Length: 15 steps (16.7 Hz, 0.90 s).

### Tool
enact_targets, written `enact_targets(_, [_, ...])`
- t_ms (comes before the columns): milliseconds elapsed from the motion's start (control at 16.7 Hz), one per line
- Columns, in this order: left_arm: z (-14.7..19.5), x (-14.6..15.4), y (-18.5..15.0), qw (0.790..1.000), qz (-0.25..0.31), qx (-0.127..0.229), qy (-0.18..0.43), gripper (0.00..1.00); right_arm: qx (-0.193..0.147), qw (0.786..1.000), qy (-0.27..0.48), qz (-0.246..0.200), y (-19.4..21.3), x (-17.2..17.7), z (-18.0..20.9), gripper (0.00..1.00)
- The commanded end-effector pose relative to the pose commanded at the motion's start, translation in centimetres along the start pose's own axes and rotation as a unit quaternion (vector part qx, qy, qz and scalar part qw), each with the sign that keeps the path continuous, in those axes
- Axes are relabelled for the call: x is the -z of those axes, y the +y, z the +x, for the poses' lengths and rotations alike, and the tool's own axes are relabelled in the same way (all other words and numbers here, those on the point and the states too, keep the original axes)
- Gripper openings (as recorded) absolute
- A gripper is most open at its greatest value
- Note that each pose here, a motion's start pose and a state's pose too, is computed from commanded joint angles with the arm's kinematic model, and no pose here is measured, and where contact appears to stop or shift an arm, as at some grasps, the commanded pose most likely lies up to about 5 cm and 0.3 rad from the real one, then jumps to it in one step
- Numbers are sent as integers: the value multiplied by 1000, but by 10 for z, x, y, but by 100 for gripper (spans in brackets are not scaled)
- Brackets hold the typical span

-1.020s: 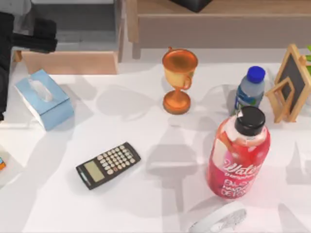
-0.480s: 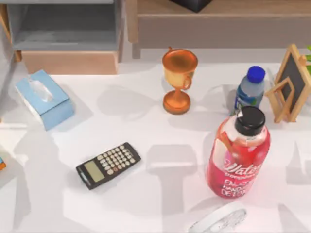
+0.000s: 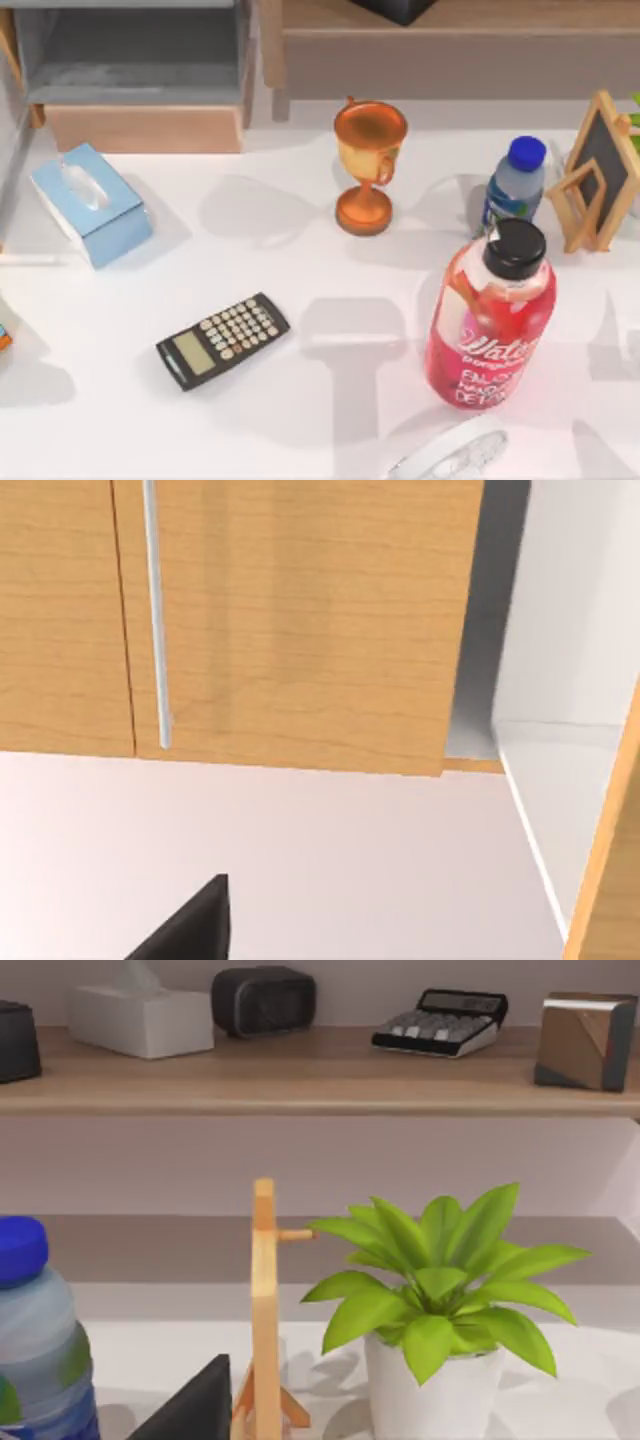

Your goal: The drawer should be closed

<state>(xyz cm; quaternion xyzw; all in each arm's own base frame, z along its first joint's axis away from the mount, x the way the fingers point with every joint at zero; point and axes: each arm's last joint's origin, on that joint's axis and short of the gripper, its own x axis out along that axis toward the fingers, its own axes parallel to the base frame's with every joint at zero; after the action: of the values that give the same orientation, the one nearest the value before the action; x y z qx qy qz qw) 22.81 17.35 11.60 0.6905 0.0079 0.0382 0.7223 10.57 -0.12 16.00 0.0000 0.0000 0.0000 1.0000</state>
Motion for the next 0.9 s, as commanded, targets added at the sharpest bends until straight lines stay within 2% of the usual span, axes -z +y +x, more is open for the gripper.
enact_targets(240, [0,2,-21,999,22,22,-43,100,0,1000,0,0,0,0,0,100])
enact_targets(600, [2,1,-21,999,21,22,-43,100,0,1000,0,0,0,0,0,100])
enact_targets(900, [24,0,-22,999,22,22,-43,100,0,1000,0,0,0,0,0,100])
